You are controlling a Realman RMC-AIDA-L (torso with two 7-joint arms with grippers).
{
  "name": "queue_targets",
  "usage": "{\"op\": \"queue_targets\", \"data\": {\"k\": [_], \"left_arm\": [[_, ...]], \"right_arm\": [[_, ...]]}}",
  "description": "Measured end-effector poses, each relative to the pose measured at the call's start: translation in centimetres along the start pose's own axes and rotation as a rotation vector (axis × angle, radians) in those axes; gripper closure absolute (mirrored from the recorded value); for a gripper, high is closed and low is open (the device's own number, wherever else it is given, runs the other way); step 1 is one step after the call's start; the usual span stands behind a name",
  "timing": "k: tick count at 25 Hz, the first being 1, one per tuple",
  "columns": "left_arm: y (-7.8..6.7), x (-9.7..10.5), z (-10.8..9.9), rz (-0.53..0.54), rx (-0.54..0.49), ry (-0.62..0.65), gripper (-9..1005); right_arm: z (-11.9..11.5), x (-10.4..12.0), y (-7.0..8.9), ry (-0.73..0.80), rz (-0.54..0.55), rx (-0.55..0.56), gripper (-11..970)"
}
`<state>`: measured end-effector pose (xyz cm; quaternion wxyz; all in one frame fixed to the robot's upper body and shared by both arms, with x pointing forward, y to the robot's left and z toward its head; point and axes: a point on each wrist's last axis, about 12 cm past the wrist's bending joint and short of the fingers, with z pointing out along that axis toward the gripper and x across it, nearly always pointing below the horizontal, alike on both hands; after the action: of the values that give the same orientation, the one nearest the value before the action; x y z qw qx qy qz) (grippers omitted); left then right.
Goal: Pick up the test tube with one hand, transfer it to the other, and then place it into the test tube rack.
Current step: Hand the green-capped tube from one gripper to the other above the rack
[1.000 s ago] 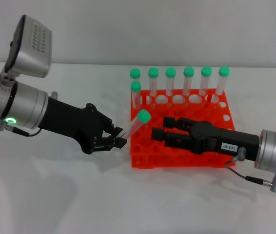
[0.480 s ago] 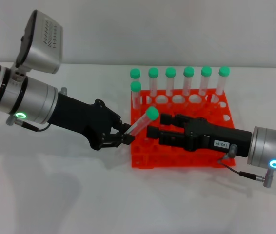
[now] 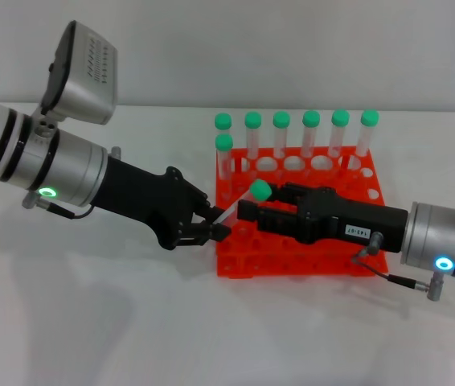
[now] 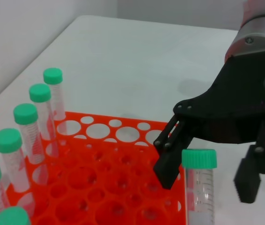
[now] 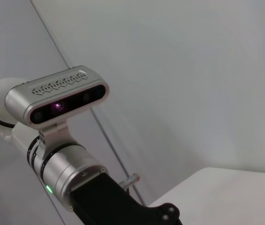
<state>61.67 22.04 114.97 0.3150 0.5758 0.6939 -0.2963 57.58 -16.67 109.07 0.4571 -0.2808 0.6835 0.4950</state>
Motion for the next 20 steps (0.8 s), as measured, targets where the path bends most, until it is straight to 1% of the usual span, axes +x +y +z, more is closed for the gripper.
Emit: {"op": "queue_targets", "data": {"k": [11,19,20], "left_arm": [[0.28,-0.29,0.31,0.009,-0.009,0.011,742],[0.22,-0.44,0.76,0.013,0.003,0.006,738],[0.23,-0.46,0.82,0.013,0.003,0.006,737]], "right_arm": [[0.42,0.03,0.03,0.015,-0.013,0.008,333],[0.64,-0.05,-0.03,0.012,-0.025,0.023,387],[0.65,-0.06,-0.04,0.012,-0.025,0.023,418]]}}
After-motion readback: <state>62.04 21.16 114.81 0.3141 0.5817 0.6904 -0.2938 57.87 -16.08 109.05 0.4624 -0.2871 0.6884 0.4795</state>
